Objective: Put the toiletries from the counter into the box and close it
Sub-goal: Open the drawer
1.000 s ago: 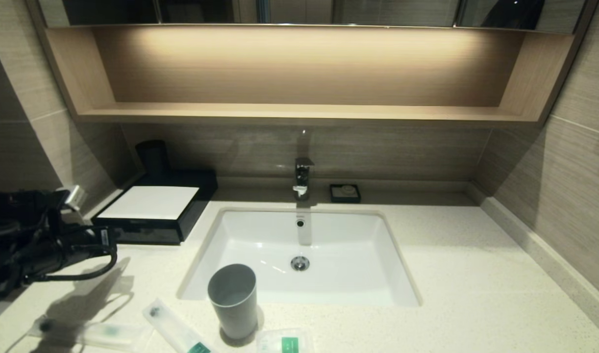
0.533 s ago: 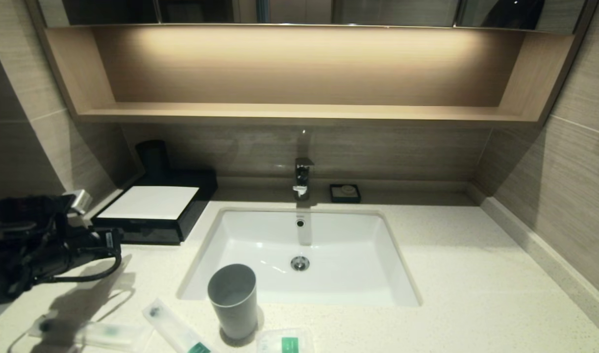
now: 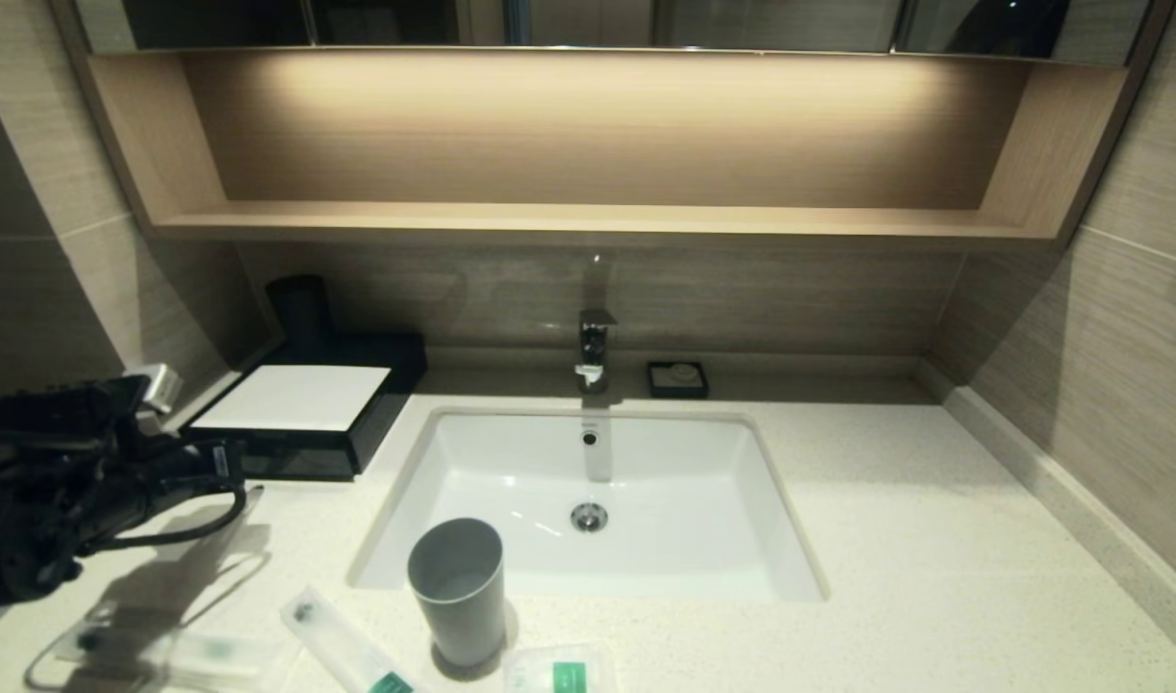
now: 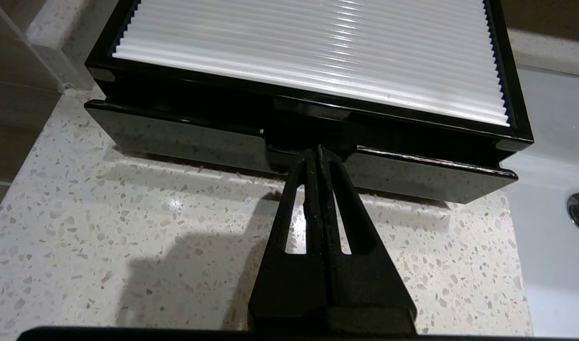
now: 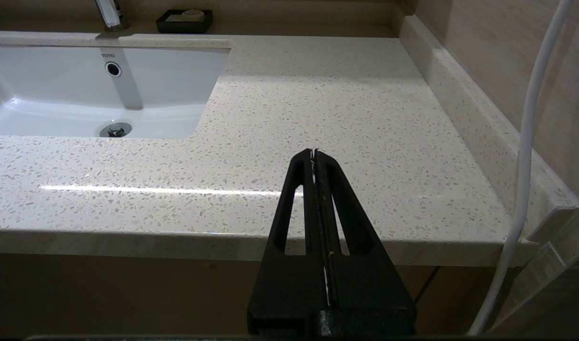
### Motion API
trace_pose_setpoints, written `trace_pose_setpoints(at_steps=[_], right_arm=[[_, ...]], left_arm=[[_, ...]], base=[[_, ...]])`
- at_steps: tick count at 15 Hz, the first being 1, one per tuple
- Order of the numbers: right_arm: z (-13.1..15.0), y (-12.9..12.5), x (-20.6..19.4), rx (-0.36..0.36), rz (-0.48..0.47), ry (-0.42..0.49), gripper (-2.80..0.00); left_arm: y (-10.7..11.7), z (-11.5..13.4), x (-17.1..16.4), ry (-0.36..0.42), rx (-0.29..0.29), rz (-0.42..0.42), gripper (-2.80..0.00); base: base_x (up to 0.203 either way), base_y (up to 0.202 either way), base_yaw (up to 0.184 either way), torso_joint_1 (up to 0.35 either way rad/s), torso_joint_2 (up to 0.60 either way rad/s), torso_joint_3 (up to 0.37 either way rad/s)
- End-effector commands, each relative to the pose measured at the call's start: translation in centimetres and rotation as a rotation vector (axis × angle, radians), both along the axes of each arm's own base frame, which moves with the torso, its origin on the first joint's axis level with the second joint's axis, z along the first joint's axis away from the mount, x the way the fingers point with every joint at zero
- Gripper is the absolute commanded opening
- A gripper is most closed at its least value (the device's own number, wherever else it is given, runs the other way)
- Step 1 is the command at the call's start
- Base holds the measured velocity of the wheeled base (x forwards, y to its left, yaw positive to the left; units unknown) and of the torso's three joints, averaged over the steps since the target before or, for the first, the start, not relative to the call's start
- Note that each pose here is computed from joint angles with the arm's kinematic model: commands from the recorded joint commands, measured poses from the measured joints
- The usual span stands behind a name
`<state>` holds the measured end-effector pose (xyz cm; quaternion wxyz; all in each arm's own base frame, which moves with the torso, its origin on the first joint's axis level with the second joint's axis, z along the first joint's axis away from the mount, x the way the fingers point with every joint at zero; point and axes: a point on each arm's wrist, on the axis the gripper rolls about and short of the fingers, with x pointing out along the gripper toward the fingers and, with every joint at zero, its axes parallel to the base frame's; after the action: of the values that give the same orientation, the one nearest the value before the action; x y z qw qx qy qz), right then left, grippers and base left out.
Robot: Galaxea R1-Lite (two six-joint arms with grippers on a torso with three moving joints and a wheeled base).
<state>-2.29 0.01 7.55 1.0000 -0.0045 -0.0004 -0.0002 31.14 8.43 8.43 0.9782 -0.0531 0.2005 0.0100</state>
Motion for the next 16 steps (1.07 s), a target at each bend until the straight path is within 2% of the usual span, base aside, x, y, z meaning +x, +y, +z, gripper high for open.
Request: trace_pose_setpoints(at_steps=[1, 13, 16], right_arm=[[-0.04, 0.00, 0.02, 0.000, 0.000, 0.002, -2.80], [-0.04, 0.00, 0.02, 0.000, 0.000, 0.002, -2.80], [-0.04, 0.00, 0.02, 0.000, 0.000, 0.002, -2.80]], left_arm=[[0.05, -0.47, 0.20, 0.008, -0.002, -0.002, -2.80], [0.08, -0.84, 0.50, 0.003, -0.002, -0.005, -2.80], [0.21, -1.35, 0.96, -0.034, 0.007, -0.006, -2.80]], base=[[0.000, 0.000, 0.000, 0.000, 0.00, 0.000], [0.000, 0.000, 0.000, 0.000, 0.00, 0.000], [0.000, 0.000, 0.000, 0.000, 0.00, 0.000]])
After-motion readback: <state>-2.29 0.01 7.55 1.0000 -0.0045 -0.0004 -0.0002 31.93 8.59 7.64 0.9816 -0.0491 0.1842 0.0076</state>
